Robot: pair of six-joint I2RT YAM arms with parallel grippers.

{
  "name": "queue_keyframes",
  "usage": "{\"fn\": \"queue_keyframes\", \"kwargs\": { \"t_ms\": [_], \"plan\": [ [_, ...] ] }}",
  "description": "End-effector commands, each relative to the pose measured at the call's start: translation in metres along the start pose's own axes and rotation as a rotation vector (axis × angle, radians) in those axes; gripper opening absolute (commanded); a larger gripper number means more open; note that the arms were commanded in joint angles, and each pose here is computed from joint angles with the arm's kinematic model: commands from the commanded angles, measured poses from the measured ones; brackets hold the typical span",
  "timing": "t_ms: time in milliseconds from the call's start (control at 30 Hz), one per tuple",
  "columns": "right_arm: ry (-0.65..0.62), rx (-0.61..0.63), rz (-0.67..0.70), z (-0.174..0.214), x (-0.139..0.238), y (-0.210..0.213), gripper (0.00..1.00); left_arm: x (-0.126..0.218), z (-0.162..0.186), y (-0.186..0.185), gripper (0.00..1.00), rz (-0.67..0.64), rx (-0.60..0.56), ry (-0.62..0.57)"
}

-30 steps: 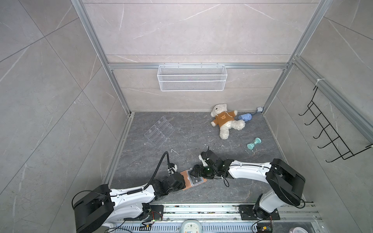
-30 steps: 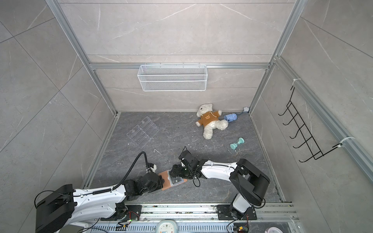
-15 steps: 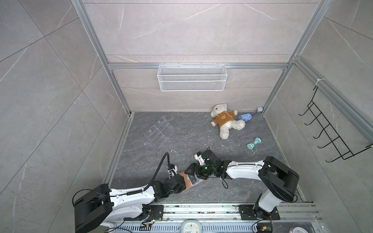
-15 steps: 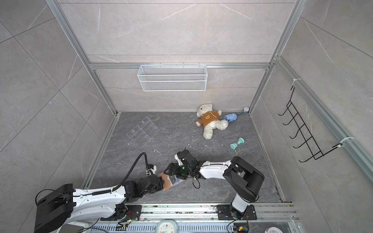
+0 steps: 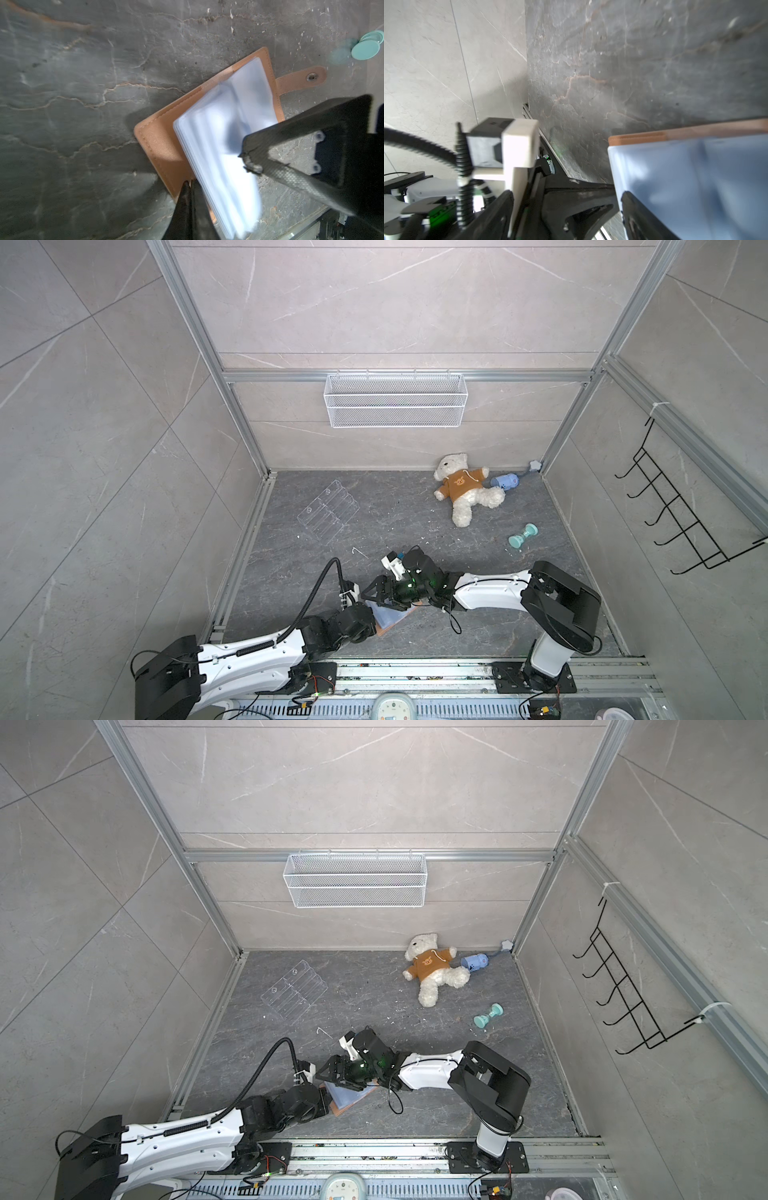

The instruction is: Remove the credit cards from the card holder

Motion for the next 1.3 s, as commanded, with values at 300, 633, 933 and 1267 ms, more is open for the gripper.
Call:
{"fn": "queue_keyframes", "kwargs": {
  "t_ms": [300,633,933,1267],
  "plan": [
    [-0.051,0.067,0.202,-0.014,0.033,-0.01,0.85,0.049,-0.023,-0.015,0.09,0.107,0.025,-0.084],
    [-0.034,0.153,0.443,-0.022,0.081,-0.051,0.78,0.028,-0.006,-0.019,0.57,0.22,0.141,0.001],
    [0.013,0.144,0.435,-0.016,0.063,-0.072,0.66,0.012,0.002,-0.007,0.69,0.223,0.211,0.02],
    [0.045,0.111,0.462,-0.005,0.051,-0.098,0.58,0.005,0.003,-0.005,0.66,0.257,0.246,0.008]
  ]
}}
Point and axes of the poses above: each gripper's point midway between its finger pads, its own x axis back along the fingers, its own y axis along the line the jaws close on, z = x × y, the point moved 4 cm from there along x, back along the fingers, and after that the axes turned 8 degrees about x, right-handed, at the moved point
